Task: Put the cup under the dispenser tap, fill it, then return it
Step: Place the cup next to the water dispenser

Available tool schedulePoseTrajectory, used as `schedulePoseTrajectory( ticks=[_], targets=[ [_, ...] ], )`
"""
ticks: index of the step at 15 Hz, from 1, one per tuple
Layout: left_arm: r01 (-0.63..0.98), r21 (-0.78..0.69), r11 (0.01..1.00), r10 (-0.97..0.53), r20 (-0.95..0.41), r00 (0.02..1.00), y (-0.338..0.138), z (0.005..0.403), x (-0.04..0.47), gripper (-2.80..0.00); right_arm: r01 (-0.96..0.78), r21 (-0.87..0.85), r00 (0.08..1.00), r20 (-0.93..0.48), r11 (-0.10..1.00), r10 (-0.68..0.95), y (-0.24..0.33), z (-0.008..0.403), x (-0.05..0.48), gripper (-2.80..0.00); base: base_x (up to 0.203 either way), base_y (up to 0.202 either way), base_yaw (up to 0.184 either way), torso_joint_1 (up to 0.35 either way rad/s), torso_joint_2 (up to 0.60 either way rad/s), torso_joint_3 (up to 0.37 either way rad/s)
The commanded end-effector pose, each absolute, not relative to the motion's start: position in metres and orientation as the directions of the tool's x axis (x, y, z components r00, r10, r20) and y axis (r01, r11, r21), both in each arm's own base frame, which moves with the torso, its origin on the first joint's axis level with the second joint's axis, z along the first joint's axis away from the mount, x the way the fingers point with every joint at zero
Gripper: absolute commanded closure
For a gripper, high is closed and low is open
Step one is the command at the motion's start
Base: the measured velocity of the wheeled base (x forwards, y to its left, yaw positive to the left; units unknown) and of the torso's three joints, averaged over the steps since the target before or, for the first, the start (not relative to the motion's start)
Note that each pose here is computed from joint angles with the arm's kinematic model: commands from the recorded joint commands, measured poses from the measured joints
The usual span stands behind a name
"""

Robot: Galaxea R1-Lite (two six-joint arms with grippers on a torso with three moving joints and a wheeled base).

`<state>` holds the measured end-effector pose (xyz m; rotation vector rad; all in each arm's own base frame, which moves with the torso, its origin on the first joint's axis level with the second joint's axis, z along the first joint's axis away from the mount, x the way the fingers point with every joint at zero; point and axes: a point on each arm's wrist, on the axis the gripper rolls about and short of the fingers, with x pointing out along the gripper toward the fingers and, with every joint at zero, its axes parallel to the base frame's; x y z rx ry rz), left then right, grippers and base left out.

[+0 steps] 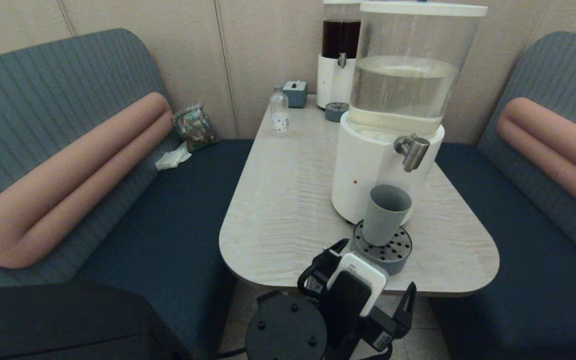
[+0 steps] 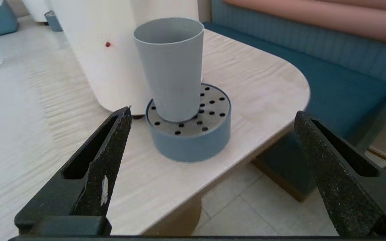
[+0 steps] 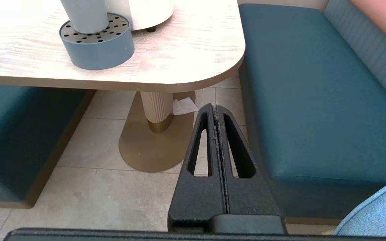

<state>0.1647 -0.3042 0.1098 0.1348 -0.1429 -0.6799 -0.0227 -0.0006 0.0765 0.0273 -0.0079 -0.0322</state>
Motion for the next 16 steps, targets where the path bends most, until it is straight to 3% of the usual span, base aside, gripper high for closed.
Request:
schedulePoseTrajectory(
  ticks=[1, 6, 16],
  targets=[
    [0.616, 0.158, 0.772, -0.634, 0.116, 0.764, -0.295, 0.124, 0.154, -2.8, 0.032, 0.028, 0.999, 0.008, 0.999, -0.032, -0.001, 0.076, -0.023, 0.0, 0.0, 0.0, 0.0, 0.0, 0.0, 0.0],
    [0.611, 0.174, 0.772, -0.628, 0.067, 0.775, -0.276, 0.122, 0.131, -2.8, 0.032, 0.028, 0.999, 0.008, 0.999, -0.032, -0.001, 0.076, -0.023, 0.0, 0.0, 0.0, 0.0, 0.0, 0.0, 0.0],
    [0.608, 0.153, 0.779, -0.624, 0.093, 0.776, -0.27, 0.133, 0.123, -2.8, 0.032, 0.028, 0.999, 0.008, 0.999, -0.032, -0.001, 0.076, -0.023, 0.0, 0.0, 0.0, 0.0, 0.0, 0.0, 0.0]
  ],
)
